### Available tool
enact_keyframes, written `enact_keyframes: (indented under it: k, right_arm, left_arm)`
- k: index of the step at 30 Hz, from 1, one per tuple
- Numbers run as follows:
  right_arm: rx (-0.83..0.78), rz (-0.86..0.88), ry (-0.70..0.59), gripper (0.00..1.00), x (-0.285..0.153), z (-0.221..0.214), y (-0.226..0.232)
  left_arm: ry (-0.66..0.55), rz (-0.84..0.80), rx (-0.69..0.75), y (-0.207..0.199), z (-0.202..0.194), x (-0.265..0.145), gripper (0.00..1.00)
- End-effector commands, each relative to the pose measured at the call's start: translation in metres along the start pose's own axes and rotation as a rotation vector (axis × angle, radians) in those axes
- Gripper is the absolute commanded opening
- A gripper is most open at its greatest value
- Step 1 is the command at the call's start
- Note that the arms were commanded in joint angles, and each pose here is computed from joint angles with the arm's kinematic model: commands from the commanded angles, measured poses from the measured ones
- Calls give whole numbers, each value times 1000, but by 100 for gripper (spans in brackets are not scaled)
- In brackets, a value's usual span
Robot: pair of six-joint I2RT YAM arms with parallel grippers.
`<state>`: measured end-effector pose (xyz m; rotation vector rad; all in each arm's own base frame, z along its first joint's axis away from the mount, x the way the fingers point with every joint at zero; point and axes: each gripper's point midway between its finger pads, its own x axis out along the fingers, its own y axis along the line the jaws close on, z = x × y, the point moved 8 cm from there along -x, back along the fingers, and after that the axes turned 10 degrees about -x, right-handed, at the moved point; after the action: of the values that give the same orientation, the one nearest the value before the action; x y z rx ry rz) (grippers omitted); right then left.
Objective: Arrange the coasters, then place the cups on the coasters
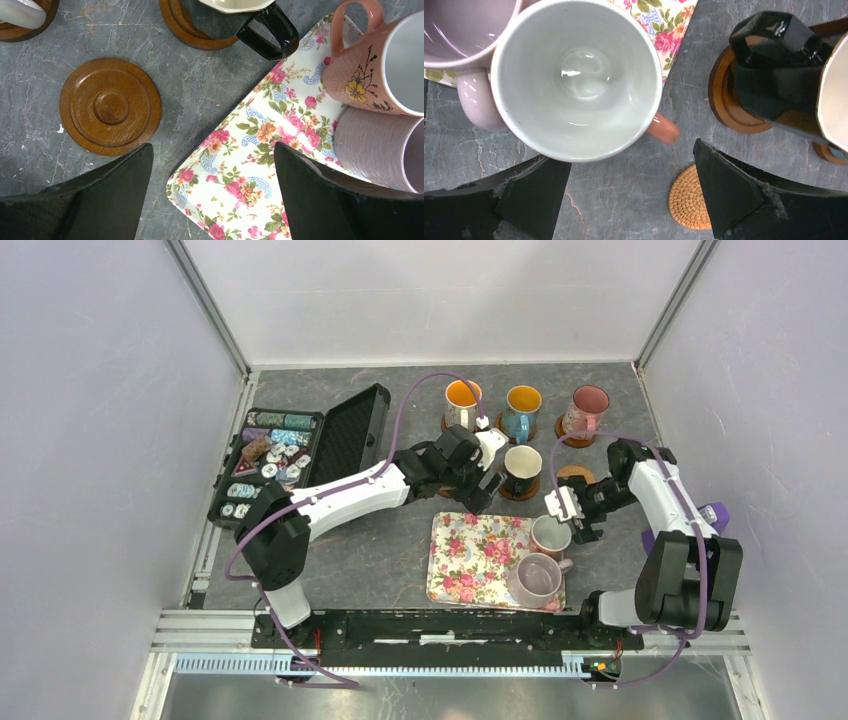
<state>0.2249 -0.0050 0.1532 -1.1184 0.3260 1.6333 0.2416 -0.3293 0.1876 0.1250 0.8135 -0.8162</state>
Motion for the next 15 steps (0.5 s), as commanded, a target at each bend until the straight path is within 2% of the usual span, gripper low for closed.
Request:
enact_keyframes:
  k: [1, 13, 15]
  right_arm:
    - [-727, 6, -49, 98, 8, 16, -26]
    - [-743, 71, -67, 99, 20, 19, -20]
    - [-714, 84, -52, 92, 18, 17, -21]
  left_arm:
    - [-45, -31, 26, -2, 11, -9, 96]
    - [-47, -26, 23, -1, 12, -8, 96]
    - [-50, -25, 23, -1, 13, -9, 96]
